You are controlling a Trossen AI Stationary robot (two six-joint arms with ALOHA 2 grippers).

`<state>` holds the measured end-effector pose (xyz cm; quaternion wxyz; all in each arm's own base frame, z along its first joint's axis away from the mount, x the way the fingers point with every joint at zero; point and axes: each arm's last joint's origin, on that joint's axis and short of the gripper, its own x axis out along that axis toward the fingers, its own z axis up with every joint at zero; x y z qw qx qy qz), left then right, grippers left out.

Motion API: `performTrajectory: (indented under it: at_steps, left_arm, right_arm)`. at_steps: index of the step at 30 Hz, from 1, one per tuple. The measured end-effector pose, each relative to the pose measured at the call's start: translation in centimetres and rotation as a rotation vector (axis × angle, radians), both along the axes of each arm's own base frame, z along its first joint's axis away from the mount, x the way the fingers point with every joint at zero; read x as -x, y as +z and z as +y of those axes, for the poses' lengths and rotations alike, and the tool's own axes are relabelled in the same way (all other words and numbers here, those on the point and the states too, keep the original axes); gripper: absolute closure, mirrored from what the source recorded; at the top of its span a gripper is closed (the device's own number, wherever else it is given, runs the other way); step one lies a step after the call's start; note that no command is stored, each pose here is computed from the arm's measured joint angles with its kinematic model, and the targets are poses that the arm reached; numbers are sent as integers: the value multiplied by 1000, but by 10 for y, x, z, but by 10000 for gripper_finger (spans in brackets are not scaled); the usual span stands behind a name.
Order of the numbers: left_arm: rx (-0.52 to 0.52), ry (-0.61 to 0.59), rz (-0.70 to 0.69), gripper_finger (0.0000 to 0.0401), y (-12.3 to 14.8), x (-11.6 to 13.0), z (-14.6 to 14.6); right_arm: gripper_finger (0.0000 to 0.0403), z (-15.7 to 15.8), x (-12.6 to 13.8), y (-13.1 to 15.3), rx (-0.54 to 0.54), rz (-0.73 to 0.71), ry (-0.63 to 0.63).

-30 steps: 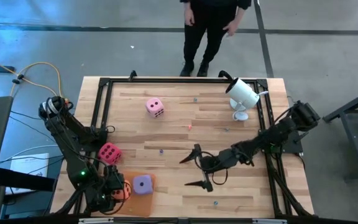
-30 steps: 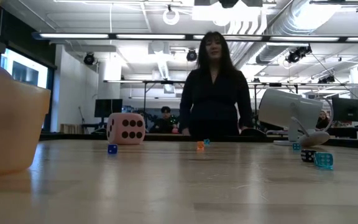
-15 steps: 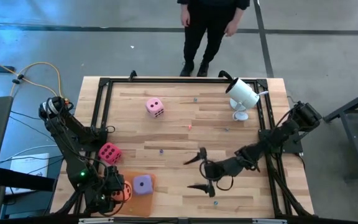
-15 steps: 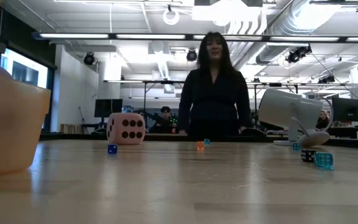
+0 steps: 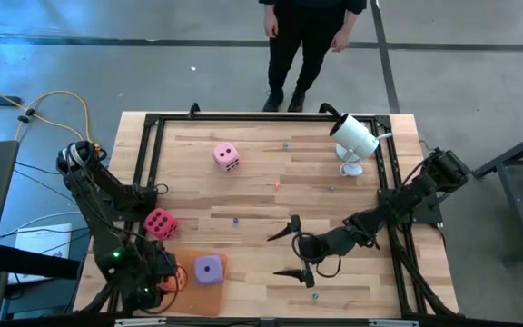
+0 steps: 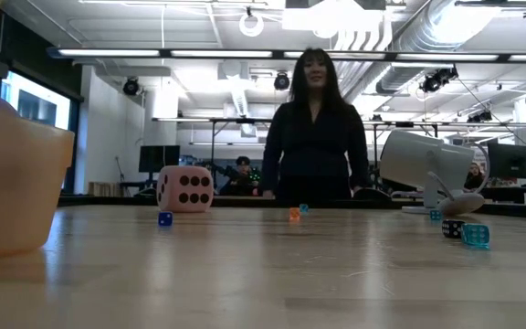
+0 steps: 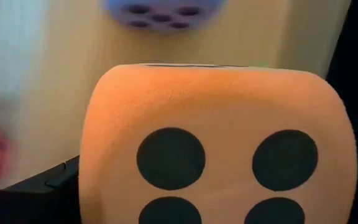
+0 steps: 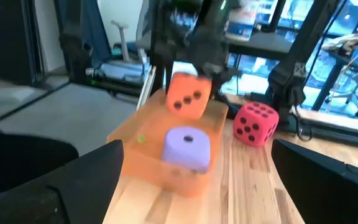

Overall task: Pick & Place Dice
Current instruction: Put the large orange dice into the orange bin

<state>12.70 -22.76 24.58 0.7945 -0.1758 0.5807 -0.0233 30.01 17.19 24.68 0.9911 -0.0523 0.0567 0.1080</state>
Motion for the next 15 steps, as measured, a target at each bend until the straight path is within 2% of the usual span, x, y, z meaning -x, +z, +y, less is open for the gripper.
performTrajectory:
  at_steps: [3, 6, 9, 12, 13, 14, 15]
  left_arm:
    - [-19, -18, -60, 1, 1, -4, -2]
    - [35, -33, -113, 1, 1, -13, -9]
    - [-42, -34, -116, 1, -2, -7, -6]
    - [54, 45, -53, 1, 2, -12, -8]
    - [93, 29, -69, 1, 6, -13, -12]
    - [98, -13, -114, 1, 10, -12, -16]
    - [60, -32, -165, 1, 10, -11, -18]
  right_arm:
    - [4, 0, 0, -2, 0, 26, 9]
    - [4, 0, 1, -3, -15, 32, 13]
    - [4, 1, 1, -3, -13, 29, 22]
    - [4, 0, -3, 0, -37, -13, 29]
    - [4, 0, -5, -2, -38, -15, 51]
    - [4, 1, -6, -4, -27, -13, 79]
    - [4, 2, -7, -9, -13, -3, 103]
